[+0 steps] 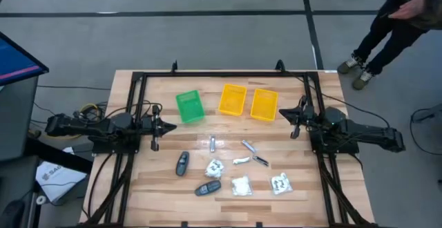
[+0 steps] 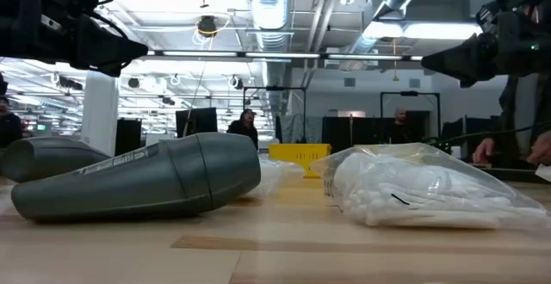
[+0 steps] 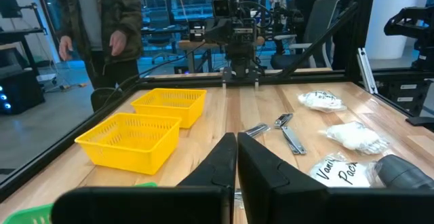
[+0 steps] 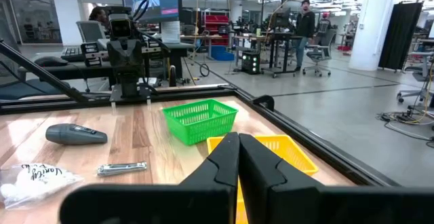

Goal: Pick & Place Travel size toiletries

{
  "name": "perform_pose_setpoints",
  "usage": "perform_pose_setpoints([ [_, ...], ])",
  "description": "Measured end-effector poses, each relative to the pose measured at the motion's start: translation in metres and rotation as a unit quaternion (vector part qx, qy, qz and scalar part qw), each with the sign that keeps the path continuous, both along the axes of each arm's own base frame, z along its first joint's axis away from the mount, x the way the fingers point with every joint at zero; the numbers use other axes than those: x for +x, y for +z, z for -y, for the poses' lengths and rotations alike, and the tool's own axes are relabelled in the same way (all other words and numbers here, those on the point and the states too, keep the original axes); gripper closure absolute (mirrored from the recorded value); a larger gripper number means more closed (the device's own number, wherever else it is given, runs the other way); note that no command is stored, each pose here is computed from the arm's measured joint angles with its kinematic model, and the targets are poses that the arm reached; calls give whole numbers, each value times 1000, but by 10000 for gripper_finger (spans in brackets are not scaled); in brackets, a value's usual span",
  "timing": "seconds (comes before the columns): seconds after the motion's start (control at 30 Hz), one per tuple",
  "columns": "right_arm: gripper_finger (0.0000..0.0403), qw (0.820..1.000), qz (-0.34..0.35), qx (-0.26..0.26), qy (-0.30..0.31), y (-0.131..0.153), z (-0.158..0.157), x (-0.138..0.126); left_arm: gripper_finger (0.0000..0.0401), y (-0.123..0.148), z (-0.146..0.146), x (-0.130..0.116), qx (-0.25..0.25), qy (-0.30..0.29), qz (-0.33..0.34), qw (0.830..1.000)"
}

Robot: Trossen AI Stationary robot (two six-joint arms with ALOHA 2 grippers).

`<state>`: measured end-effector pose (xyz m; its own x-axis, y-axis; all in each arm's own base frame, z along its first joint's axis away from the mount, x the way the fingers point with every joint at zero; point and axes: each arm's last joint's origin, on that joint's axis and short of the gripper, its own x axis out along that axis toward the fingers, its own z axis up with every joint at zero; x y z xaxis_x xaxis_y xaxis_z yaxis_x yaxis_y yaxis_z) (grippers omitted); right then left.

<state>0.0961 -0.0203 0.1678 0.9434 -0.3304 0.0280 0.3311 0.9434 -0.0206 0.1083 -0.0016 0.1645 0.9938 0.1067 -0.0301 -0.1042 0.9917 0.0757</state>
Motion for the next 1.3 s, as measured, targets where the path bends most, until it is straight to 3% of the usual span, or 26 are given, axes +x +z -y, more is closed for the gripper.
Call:
perform_pose_setpoints([
  [0.43,403,1000,0,0,0,0,0,0,393,0,0,0,3,0,0,1000],
  [0.57,403,1000,0,0,0,0,0,0,393,3,-1,0,99,20,4,995],
  [0.73,403,1000,0,0,0,0,0,0,393,10,-3,-1,105,47,34,993],
  [0.83,403,1000,0,0,0,0,0,0,393,12,-1,-1,23,27,58,998],
  [0.93,403,1000,0,0,0,0,0,0,393,19,-1,-1,-128,11,111,985],
  [0.97,403,1000,0,0,0,0,0,0,393,21,-1,-1,-190,4,131,973],
  [1.07,403,1000,2,0,0,0,0,0,393,30,-1,-3,-358,-25,189,914],
  [1.17,403,1000,22,15,4,3,-1,0,393,36,-4,-6,-392,-1,241,888],
  [1.3,403,985,108,131,25,12,-2,-1,393,44,-6,-10,-412,15,293,863],
])
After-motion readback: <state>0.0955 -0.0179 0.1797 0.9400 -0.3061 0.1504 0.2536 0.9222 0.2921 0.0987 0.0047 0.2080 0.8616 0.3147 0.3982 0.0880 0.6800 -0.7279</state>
